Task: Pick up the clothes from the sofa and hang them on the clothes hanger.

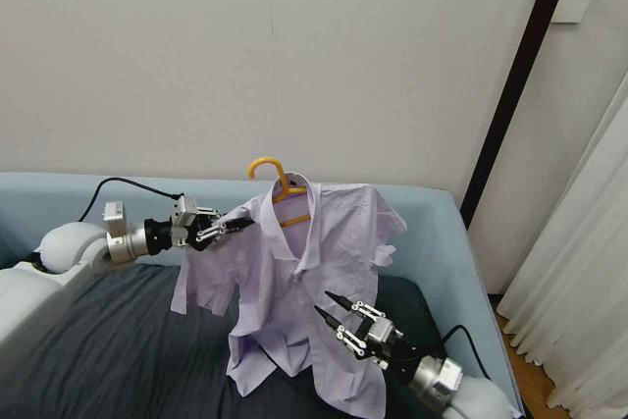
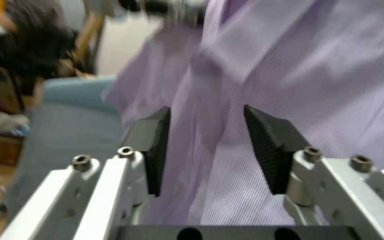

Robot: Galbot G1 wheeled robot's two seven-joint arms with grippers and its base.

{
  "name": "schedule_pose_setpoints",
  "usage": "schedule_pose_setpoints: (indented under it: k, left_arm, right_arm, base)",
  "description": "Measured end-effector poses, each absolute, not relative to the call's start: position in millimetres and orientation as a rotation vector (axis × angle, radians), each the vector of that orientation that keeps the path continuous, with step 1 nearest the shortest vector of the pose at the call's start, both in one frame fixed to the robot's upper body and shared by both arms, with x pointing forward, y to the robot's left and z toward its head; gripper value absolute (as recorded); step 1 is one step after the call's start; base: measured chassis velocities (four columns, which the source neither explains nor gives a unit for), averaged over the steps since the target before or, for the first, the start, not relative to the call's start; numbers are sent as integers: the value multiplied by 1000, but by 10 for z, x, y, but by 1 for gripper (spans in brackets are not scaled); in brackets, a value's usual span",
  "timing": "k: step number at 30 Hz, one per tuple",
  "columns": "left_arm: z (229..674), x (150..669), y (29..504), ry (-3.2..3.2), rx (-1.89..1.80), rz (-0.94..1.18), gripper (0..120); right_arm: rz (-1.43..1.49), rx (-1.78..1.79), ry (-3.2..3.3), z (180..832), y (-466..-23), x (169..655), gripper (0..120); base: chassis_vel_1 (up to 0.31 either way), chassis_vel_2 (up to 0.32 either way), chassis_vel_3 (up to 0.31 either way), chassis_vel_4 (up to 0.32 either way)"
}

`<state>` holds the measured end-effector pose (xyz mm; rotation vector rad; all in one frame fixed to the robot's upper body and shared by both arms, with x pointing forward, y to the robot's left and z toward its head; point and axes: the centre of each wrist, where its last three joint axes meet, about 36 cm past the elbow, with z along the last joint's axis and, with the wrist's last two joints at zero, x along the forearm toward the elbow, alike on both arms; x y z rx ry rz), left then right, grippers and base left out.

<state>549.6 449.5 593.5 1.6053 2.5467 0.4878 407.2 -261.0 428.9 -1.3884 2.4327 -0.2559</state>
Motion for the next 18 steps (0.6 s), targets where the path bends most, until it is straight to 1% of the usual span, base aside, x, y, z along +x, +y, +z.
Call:
schedule_pose_setpoints:
  k: [2,3,4,5,6,8,9,11,13,14,15,18]
  left_arm:
    - [5955,5487,4559,2544,1598,500,7]
    - [5955,5487,4559,2544,1598,500,7]
    - [5951,5493,4589,2537,1603,504,7]
    - [5947,5499,4608,2530,1611,507,7]
    - [5946,5510,4625,2520,1621,514,7]
    - [5966,5538,4636,2485,1656,536,7]
    - [5966,5538,4636,2485,1656,536,7]
    - [5997,5568,4613,2449,1699,549,7]
    - [6030,5600,4583,2420,1730,562,7]
    - [6030,5600,4583,2420,1730,562,7]
    - [6055,5636,4555,2394,1760,579,7]
    - [6020,5716,4473,2347,1848,628,7]
  right_arm:
    - [-175,-1414,2388,4578,-2723,4102,57]
    - [-175,-1414,2388,4578,-2723,4102,57]
    - [-135,-1424,2378,4727,-2778,4120,63]
    - [-118,-1430,2378,4807,-2809,4134,65]
    - [-108,-1434,2387,4903,-2846,4154,70]
    - [-145,-1389,2461,5137,-2921,4209,78]
    - [-145,-1389,2461,5137,-2921,4209,78]
    - [-198,-1385,2514,5350,-3008,4282,88]
    - [-240,-1411,2527,5572,-3101,4368,95]
    - [-240,-1411,2527,5572,-3101,4368,95]
    - [-287,-1445,2535,5738,-3191,4435,99]
    - [-417,-1546,2515,5980,-3390,4585,100]
  base:
    - [0,0,0,0]
    - [0,0,0,0]
    - [0,0,0,0]
    - [0,0,0,0]
    - [0,0,0,0]
    - [0,0,0,0]
    - [0,0,0,0]
    - [0,0,0,0]
    - [0,0,0,0]
    - [0,0,0,0]
    - [0,0,0,0]
    - [0,0,0,0]
